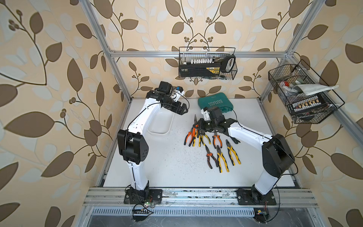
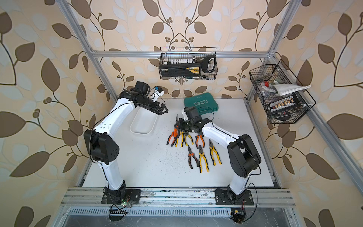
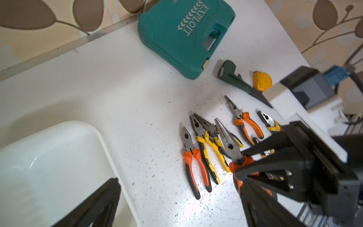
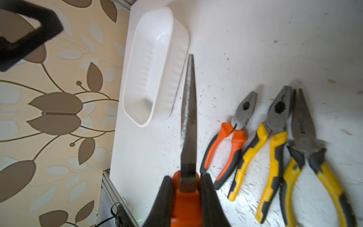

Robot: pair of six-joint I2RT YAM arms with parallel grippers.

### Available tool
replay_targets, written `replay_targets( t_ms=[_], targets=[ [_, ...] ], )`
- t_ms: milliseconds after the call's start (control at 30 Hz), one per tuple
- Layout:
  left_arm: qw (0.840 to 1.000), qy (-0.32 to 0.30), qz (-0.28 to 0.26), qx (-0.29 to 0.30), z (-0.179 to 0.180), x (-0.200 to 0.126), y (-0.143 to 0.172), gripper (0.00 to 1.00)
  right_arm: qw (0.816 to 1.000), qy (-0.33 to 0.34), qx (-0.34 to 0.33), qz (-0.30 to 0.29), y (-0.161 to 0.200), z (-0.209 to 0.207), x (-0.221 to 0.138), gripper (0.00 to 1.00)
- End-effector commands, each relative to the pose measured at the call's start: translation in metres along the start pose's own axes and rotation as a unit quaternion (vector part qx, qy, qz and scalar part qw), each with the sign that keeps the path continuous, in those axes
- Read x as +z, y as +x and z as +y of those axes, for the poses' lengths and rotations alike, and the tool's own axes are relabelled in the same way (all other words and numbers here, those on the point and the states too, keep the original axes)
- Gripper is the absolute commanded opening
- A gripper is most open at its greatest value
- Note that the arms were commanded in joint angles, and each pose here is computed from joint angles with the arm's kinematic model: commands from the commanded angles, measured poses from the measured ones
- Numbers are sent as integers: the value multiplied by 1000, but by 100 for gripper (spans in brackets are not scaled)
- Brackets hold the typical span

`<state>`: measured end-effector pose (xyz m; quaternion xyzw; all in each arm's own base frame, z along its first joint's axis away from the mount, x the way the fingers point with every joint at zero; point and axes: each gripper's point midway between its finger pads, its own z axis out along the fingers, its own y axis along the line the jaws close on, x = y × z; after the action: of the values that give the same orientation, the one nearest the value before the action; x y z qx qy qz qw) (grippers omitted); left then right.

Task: Take the pliers out of the storage box
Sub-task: Place the pliers at the center of the board.

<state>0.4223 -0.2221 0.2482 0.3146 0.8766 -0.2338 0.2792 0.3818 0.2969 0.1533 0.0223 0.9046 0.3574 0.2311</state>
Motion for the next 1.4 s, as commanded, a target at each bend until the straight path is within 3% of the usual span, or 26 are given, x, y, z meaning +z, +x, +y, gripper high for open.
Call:
replay_targets(
  t_ms=[0,267,700,1033,1367],
  targets=[
    [992,59,-32,103,-41,-31,-3,99,1000,-13,-9,10,13,6,-8,0],
    [981,114,-5,160,-71,-60,46,99,999,3,-1,37,63,13,1,0],
    [974,163,10,158,-113,-84,131,99,997,55,31,48,153,-11,10,0],
    [966,187,24,178,-125,-86,162,99,993,91,46,62,175,-42,26,1],
    [960,206,32,186,-133,-87,181,99,989,114,52,73,187,-61,37,18]
  ],
)
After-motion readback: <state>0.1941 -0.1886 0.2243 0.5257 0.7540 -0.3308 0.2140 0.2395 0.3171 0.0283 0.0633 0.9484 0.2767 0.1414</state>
